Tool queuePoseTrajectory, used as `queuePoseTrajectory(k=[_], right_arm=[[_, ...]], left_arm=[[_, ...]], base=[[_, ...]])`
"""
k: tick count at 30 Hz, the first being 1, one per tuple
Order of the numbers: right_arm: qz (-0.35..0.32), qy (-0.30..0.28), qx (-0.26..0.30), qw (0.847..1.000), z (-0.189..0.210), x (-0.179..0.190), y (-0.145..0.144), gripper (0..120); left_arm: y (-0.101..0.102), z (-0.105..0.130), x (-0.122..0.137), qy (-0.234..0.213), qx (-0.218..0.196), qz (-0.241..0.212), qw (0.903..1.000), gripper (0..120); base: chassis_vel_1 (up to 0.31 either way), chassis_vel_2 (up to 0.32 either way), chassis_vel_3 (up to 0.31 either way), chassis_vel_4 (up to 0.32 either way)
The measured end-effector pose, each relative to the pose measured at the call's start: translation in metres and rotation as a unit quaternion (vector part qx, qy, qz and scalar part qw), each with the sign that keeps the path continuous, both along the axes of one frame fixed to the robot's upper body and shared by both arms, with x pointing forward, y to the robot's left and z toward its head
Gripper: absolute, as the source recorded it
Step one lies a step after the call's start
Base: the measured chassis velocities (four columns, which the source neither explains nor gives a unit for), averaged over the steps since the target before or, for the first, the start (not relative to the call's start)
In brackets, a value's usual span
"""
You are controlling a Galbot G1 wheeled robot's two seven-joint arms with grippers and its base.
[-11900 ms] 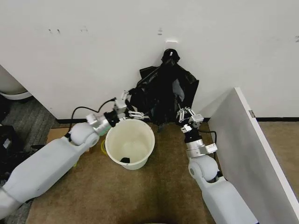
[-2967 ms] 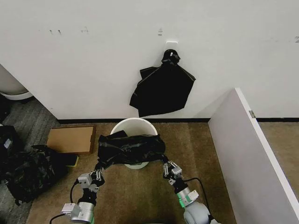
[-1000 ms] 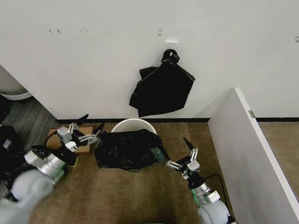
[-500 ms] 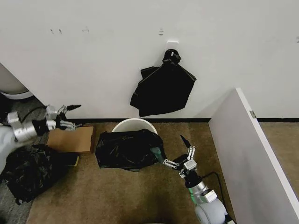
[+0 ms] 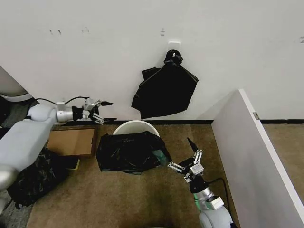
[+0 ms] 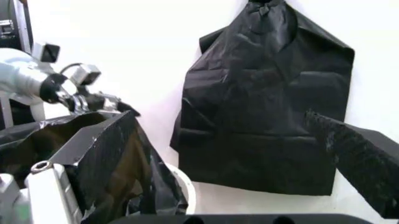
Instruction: Place the garbage bag over the trash bin.
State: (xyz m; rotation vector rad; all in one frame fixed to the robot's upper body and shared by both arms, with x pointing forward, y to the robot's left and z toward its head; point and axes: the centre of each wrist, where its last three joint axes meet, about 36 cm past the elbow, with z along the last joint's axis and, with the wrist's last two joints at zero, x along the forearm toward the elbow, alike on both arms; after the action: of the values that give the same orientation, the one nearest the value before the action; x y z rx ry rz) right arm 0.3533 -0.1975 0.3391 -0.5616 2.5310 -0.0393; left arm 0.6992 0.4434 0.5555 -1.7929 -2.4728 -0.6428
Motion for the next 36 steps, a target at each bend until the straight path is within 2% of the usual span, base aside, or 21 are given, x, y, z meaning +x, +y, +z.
queuePoseTrajectory(k=[4,9,12,15,18,23,24,31,32,36], right_arm=[[-0.002,0.000,0.002,1.000,0.000,0.000,0.000,100],[-0.004,0.002,0.003,1.000,-0.002,0.000,0.001,100],[-0.005,0.003,0.003,1.000,-0.003,0.000,0.001,100],[-0.006,0.004,0.002,1.000,-0.004,0.000,0.001,100],[-0.006,0.005,0.002,1.000,-0.004,-0.001,0.001,100],[-0.006,0.005,0.001,1.000,-0.005,-0.002,0.001,100],[-0.006,0.005,0.001,1.000,-0.005,-0.002,0.001,100],[-0.006,0.006,0.000,1.000,-0.006,-0.003,0.003,100],[-0.006,0.006,0.000,1.000,-0.006,-0.003,0.003,100],[-0.006,0.007,-0.001,1.000,-0.006,-0.005,0.003,100]], left_arm=[[-0.022,-0.002,0.010,0.003,0.012,-0.017,0.9998,100],[-0.051,-0.005,0.018,0.005,0.055,-0.030,0.9980,100],[-0.059,-0.008,0.020,0.007,0.063,-0.036,0.9974,100],[-0.076,-0.014,0.021,0.008,0.080,-0.042,0.9959,94],[-0.081,-0.017,0.021,0.010,0.092,-0.040,0.9949,89],[-0.085,-0.020,0.018,0.018,0.127,-0.036,0.9911,68],[-0.085,-0.020,0.018,0.018,0.127,-0.036,0.9911,68],[-0.084,-0.022,0.014,0.029,0.138,-0.030,0.9895,37],[-0.084,-0.022,0.014,0.029,0.138,-0.030,0.9895,37],[-0.080,-0.025,0.009,0.037,0.129,-0.015,0.9908,22]], base=[[0.000,0.000,0.000,0.000],[0.000,0.000,0.000,0.000],[0.000,0.000,0.000,0.000],[0.000,0.000,0.000,0.000],[0.000,0.000,0.000,0.000],[0.000,0.000,0.000,0.000],[0.000,0.000,0.000,0.000],[0.000,0.000,0.000,0.000],[0.000,0.000,0.000,0.000],[0.000,0.000,0.000,0.000]])
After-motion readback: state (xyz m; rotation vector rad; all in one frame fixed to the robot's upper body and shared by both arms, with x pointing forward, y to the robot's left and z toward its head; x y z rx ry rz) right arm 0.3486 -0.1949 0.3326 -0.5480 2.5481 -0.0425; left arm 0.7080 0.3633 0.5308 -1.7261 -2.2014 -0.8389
